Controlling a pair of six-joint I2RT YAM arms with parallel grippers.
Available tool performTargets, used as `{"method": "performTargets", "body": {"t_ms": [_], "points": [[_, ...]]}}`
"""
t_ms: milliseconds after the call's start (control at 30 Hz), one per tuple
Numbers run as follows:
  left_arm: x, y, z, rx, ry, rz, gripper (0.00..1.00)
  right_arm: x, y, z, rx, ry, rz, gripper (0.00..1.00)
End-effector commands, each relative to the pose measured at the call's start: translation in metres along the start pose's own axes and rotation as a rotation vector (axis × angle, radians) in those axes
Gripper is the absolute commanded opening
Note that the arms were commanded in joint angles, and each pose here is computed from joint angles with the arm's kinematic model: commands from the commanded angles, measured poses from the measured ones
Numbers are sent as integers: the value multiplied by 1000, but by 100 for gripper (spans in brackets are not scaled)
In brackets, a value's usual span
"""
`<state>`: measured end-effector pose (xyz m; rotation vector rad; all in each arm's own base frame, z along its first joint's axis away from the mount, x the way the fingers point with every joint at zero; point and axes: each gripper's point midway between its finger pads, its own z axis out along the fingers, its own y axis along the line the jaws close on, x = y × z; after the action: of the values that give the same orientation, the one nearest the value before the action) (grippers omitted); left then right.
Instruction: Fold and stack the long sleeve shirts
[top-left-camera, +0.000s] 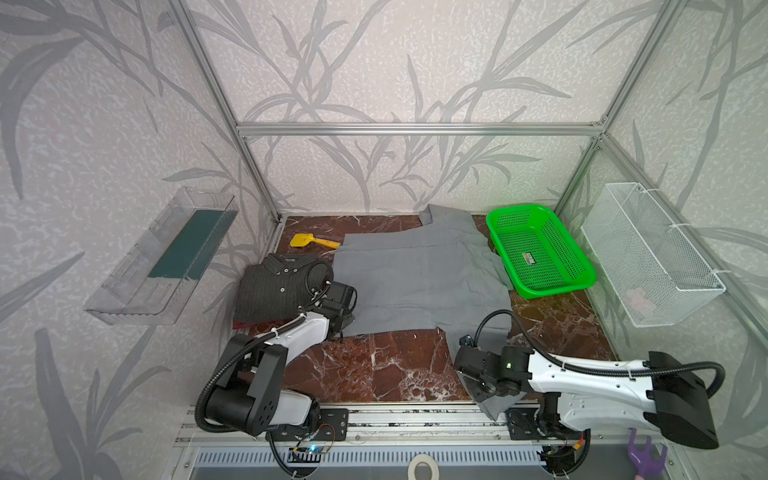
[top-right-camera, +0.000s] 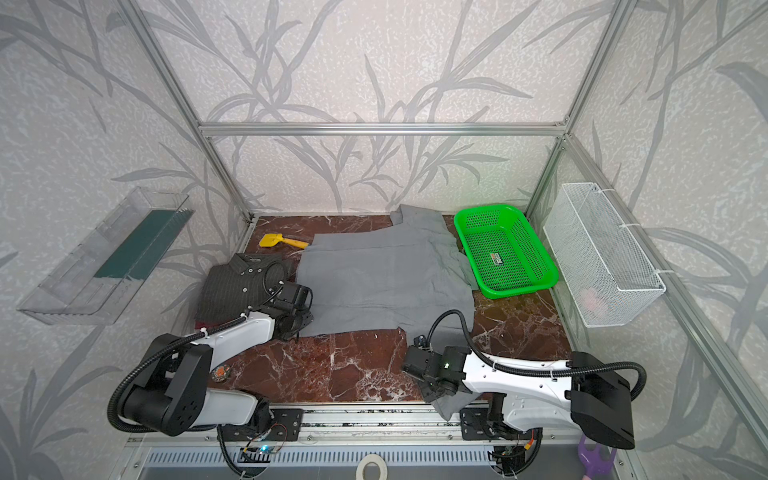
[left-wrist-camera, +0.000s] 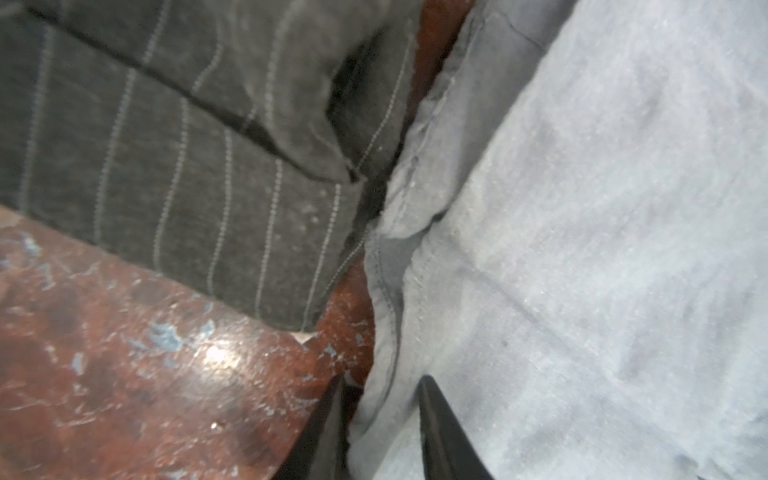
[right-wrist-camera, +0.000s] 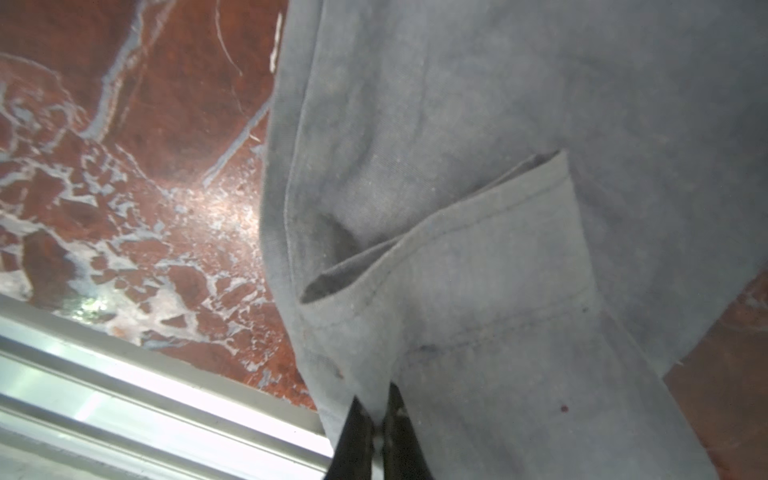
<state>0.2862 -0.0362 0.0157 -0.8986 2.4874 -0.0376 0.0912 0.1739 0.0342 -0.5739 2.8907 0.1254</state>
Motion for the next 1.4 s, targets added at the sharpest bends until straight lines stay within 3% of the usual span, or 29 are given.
{"method": "performTargets", "body": {"t_ms": [0, 333, 600, 933, 1033, 1233, 1367], "points": [[55, 32, 12, -85, 214, 29, 27, -5, -4, -15, 7, -38, 2, 2], [50, 32, -6, -58, 200, 27, 0, -21, -21, -52, -15, -200, 47, 0], [44, 30, -27, -27, 189, 5, 0, -29, -25, -75, -17, -245, 53, 0], [29, 14, -68, 79, 169, -34, 0, -77, -63, -205, 63, -608, 31, 0], [29, 11, -75, 95, 183, -55, 0, -95, -69, -245, 122, -707, -26, 0], [23, 8, -89, 93, 196, -70, 0, -136, -74, -323, 250, -910, -88, 0], [15, 6, -95, 105, 164, -84, 0, -162, -64, -367, 258, -1036, -120, 0]]}}
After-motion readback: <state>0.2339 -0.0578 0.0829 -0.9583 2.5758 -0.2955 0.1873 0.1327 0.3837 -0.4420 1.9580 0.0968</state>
